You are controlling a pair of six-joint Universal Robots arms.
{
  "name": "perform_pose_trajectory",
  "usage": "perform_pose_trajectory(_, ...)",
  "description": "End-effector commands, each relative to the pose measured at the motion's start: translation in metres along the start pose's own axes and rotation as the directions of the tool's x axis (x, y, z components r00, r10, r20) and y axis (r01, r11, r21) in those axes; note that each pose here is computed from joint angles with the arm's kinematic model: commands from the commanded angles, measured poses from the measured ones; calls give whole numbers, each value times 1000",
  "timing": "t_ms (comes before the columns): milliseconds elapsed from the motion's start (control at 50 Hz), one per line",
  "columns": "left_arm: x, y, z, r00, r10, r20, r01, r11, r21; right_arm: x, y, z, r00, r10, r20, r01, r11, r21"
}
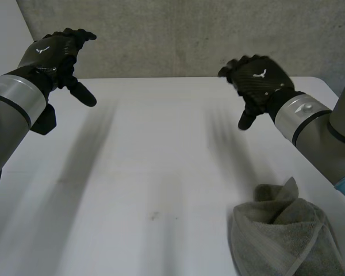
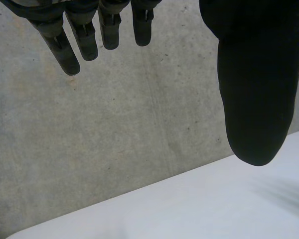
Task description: Fold the towel.
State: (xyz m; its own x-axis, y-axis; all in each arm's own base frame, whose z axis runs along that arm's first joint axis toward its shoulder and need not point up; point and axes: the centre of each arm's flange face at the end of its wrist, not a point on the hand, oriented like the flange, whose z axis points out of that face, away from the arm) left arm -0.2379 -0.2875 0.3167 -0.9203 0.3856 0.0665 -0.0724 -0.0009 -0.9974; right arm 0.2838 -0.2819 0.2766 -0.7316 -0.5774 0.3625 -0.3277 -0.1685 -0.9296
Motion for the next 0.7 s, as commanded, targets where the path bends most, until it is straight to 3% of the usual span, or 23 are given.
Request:
perform_pose_trajectory(20,0,1,0,1000,0,-1,0,1000,-3,-3,9,-6,979,46,200,-30,996,-82)
perform_pose_trajectory(220,1,9,-4,1000,-2,-1,2,1000,-27,25,41,-30,936,89,341,-18,978,-206)
perform_pose_trajectory(380,25,43,-22,998,-11,-69,3,993,-116,42,61,-61,905,155,396,9,924,-382)
perform_pose_trajectory(440,41,63,-29,993,-12,-114,-4,991,-134,38,63,-75,873,177,454,48,896,-441)
perform_pose_trajectory(540,55,81,-40,987,8,-159,-30,991,-131,24,71,-99,777,228,587,123,860,-496)
perform_pose_trajectory(700,55,91,-44,978,106,-179,-131,982,-136,9,89,-107,718,288,634,126,841,-525)
